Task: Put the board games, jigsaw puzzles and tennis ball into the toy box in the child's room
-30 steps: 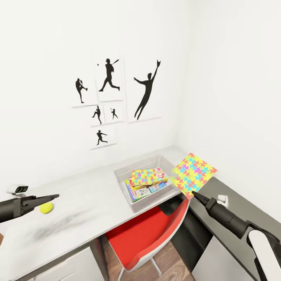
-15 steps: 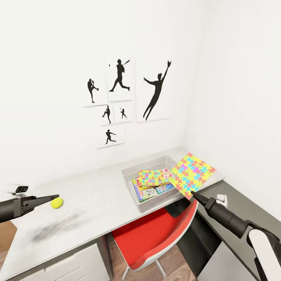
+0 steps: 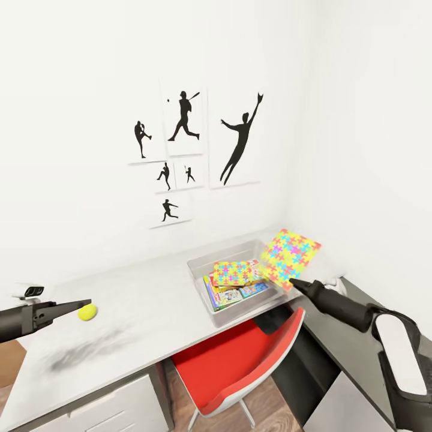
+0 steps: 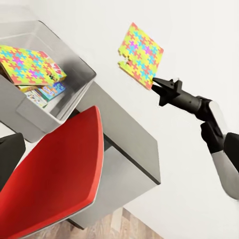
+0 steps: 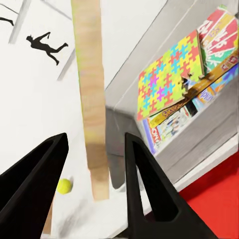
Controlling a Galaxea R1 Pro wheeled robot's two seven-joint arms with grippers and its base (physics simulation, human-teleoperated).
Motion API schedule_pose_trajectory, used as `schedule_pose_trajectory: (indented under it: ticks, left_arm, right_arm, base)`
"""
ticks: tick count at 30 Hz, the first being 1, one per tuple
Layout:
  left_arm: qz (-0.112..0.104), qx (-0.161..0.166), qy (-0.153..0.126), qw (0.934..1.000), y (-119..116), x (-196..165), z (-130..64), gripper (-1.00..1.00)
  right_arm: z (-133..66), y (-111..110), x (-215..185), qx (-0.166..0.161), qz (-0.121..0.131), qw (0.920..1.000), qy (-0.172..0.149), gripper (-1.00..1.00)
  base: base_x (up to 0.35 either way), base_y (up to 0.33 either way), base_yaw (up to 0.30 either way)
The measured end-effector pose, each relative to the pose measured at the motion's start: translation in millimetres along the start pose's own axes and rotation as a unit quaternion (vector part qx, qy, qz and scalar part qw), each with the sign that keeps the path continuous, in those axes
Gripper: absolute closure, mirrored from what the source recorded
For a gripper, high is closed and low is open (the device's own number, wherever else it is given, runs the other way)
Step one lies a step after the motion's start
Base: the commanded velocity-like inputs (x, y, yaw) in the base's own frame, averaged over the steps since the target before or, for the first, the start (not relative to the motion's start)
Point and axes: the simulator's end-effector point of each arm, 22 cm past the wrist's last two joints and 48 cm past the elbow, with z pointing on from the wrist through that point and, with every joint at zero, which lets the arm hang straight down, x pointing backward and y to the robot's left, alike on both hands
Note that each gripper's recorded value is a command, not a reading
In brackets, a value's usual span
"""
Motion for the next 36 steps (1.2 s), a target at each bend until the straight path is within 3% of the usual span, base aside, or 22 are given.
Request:
schedule_pose_trajectory:
  ticks: [4, 7, 17, 28, 36]
  left_arm:
    - [-0.001, 0.001, 0.000, 1.0000, 0, 0, 0.2, -1.00]
    - [-0.001, 0.003, -0.001, 1.0000, -1, 0, 0.3, -1.00]
    - [-0.001, 0.000, -0.010, 1.0000, 0, -3, -5.0, -1.00]
    - [-0.002, -0.001, -0.014, 0.9999, 1, -4, -7.5, -1.00]
    - [-0.001, -0.003, -0.021, 0.9998, 2, -8, -11.4, -1.00]
  right_arm:
    - [21.0, 23, -14, 0.004, -0.022, 0.9998, 0.004, 1.00]
    - [32.8, 25, -19, 0.018, -0.026, 0.9995, 0.007, 1.00]
    - [57.5, 22, -14, 0.041, -0.004, 0.9989, 0.022, 1.00]
    - [78.2, 30, -7, 0.037, 0.013, 0.9986, 0.036, 1.00]
    - [93.2, 33, 8, 0.072, 0.017, 0.9961, 0.049, 1.00]
  base:
    - [0.000, 0.000, 0.000]
    - [0.000, 0.000, 0.000]
    - [0.000, 0.128, 0.002]
    - [0.034, 0.108, 0.013]
    - [0.079, 0.163, 0.000]
